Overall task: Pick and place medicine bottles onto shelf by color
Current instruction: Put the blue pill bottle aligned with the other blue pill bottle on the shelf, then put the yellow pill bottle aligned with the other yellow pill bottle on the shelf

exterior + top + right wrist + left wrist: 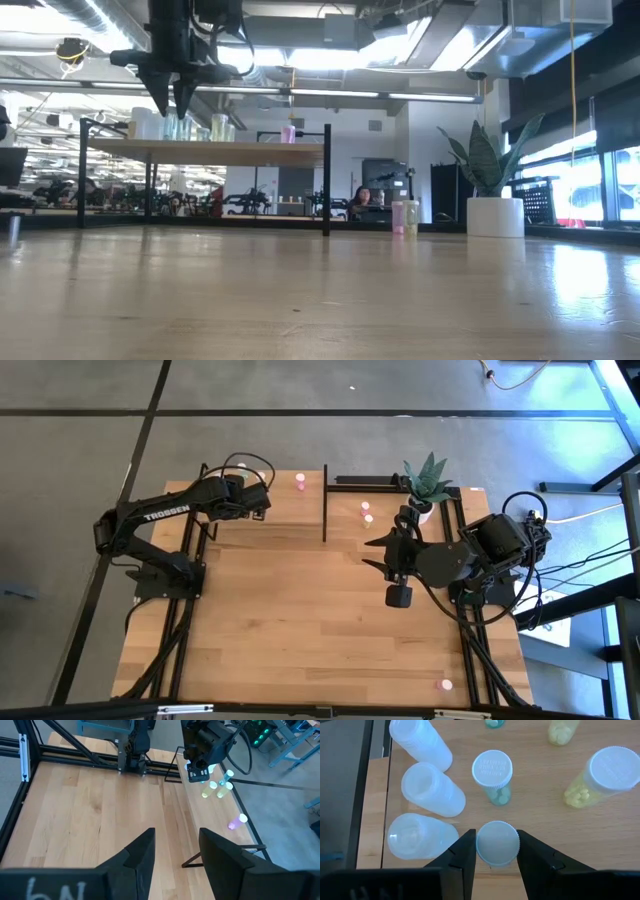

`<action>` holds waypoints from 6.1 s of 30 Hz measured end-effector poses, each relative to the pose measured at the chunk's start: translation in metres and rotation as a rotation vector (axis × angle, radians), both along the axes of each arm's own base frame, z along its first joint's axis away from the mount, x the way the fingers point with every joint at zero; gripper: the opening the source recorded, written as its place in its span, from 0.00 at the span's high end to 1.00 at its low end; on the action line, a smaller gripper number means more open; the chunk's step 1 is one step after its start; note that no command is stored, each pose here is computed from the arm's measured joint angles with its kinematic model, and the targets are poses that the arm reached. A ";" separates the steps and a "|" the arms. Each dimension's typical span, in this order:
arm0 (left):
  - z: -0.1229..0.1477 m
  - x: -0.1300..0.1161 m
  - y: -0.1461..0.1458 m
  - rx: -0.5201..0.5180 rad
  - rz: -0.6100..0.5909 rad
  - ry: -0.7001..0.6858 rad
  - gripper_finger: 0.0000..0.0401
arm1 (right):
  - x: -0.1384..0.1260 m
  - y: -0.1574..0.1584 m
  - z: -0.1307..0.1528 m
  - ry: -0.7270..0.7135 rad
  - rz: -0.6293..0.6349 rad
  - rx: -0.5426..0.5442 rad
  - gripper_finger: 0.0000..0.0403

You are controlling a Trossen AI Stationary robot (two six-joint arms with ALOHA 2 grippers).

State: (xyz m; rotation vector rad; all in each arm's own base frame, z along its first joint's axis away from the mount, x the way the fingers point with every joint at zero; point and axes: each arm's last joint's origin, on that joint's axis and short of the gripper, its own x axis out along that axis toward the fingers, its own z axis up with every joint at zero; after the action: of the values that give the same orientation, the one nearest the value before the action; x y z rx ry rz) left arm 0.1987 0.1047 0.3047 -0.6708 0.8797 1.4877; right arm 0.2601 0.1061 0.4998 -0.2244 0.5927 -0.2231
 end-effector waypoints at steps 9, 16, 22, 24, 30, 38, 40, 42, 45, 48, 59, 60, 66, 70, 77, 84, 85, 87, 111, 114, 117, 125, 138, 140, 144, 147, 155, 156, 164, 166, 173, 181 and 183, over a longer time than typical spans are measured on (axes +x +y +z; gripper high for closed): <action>-0.002 0.000 -0.001 -0.035 -0.006 -0.010 0.67 | 0.000 0.000 0.000 0.000 0.000 0.000 0.62; -0.002 0.000 -0.001 -0.029 -0.005 -0.008 0.67 | 0.000 0.000 0.000 0.000 0.000 0.000 0.62; -0.001 0.000 -0.001 -0.024 -0.004 -0.006 0.67 | 0.000 0.000 0.000 -0.001 -0.002 0.003 0.62; -0.001 0.000 -0.001 -0.024 -0.004 -0.006 0.67 | 0.000 0.000 0.000 -0.001 -0.002 0.003 0.62; -0.001 0.000 -0.001 -0.024 -0.004 -0.003 0.66 | 0.000 0.000 0.000 -0.001 -0.001 0.004 0.62; 0.000 -0.003 -0.002 -0.027 -0.004 0.007 0.66 | 0.000 0.000 0.000 -0.001 -0.001 0.004 0.62; 0.001 -0.004 -0.002 -0.026 -0.004 0.003 0.67 | 0.000 0.000 0.000 -0.001 -0.001 0.004 0.62; 0.004 -0.006 -0.003 -0.016 -0.003 -0.007 0.67 | 0.000 0.000 0.000 -0.001 -0.001 0.004 0.62; 0.007 -0.009 -0.005 -0.007 -0.003 -0.022 0.67 | 0.000 0.000 0.000 -0.002 -0.002 0.007 0.62; 0.010 -0.012 -0.006 -0.001 -0.003 -0.037 0.66 | 0.000 0.000 0.000 0.001 0.004 0.009 0.62; 0.012 -0.011 -0.005 0.027 0.000 -0.058 0.66 | 0.000 0.000 0.000 0.001 0.004 0.010 0.62; 0.012 -0.011 -0.005 0.029 0.000 -0.057 0.66 | 0.000 0.000 0.000 0.001 0.004 0.010 0.62; 0.012 -0.011 -0.005 0.033 0.000 -0.065 0.67 | 0.000 0.000 0.000 0.001 0.005 0.010 0.62; 0.012 -0.010 -0.004 0.036 0.000 -0.073 0.66 | 0.000 0.000 0.000 0.001 0.005 0.009 0.62; 0.012 -0.010 -0.004 0.037 0.000 -0.074 0.67 | 0.000 0.000 0.000 0.001 0.005 0.010 0.62; 0.012 -0.010 -0.005 0.018 -0.004 -0.082 0.67 | 0.000 0.000 0.000 0.001 0.005 0.010 0.62; 0.012 -0.010 -0.005 0.016 -0.004 -0.083 0.67 | 0.000 0.000 0.000 0.001 0.005 0.010 0.62; 0.012 -0.010 -0.005 0.015 -0.004 -0.084 0.66 | 0.000 0.000 0.000 0.001 0.005 0.010 0.62; 0.012 -0.008 -0.005 0.017 -0.004 -0.099 0.67 | 0.000 0.000 0.000 0.001 0.005 0.010 0.62; 0.012 -0.008 -0.006 0.017 -0.006 -0.099 0.66 | 0.000 0.000 0.000 0.001 0.005 0.010 0.62; 0.012 -0.007 -0.007 0.017 -0.014 -0.099 0.66 | 0.000 0.000 0.000 0.001 0.005 0.010 0.62; 0.011 -0.006 -0.007 0.014 -0.014 -0.092 0.66 | 0.000 0.000 0.000 0.001 0.005 0.010 0.62; 0.008 -0.003 -0.006 0.012 -0.012 -0.086 0.66 | 0.000 0.000 0.000 0.001 0.005 0.010 0.62; 0.008 -0.003 -0.006 0.012 -0.011 -0.087 0.66 | 0.000 0.000 0.000 0.001 0.005 0.010 0.62; 0.008 -0.003 -0.006 0.012 -0.011 -0.087 0.63 | 0.000 0.000 0.000 0.001 0.005 0.010 0.62; 0.008 -0.003 -0.006 0.013 -0.011 -0.087 0.58 | 0.000 0.000 0.000 0.001 0.005 0.010 0.62; 0.009 -0.004 -0.006 0.008 -0.012 -0.093 0.45 | 0.000 0.000 0.000 0.001 0.005 0.010 0.62; 0.011 -0.005 -0.007 0.000 -0.015 -0.102 0.44 | 0.000 0.000 0.000 0.001 0.005 0.010 0.62; 0.030 -0.026 -0.025 0.003 -0.074 -0.199 0.44 | 0.000 0.000 0.000 0.001 0.005 0.010 0.62; 0.038 -0.034 -0.033 0.033 -0.122 -0.217 0.44 | 0.000 0.000 0.000 0.001 0.005 0.010 0.62; 0.058 -0.050 -0.060 0.137 -0.435 -0.237 0.44 | 0.000 0.000 0.000 0.001 0.005 0.010 0.62; 0.064 -0.036 -0.091 0.215 -0.904 -0.139 0.44 | 0.000 0.000 0.000 0.001 0.005 0.010 0.62; 0.065 -0.030 -0.101 0.233 -0.973 -0.161 0.44 | 0.000 0.000 0.000 0.001 0.005 0.010 0.62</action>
State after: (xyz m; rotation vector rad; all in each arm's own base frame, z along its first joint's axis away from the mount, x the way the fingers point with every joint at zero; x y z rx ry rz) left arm 0.1684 0.0040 0.3698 -0.1224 0.7253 0.6273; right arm 0.2602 0.1063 0.4998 -0.2168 0.5940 -0.2151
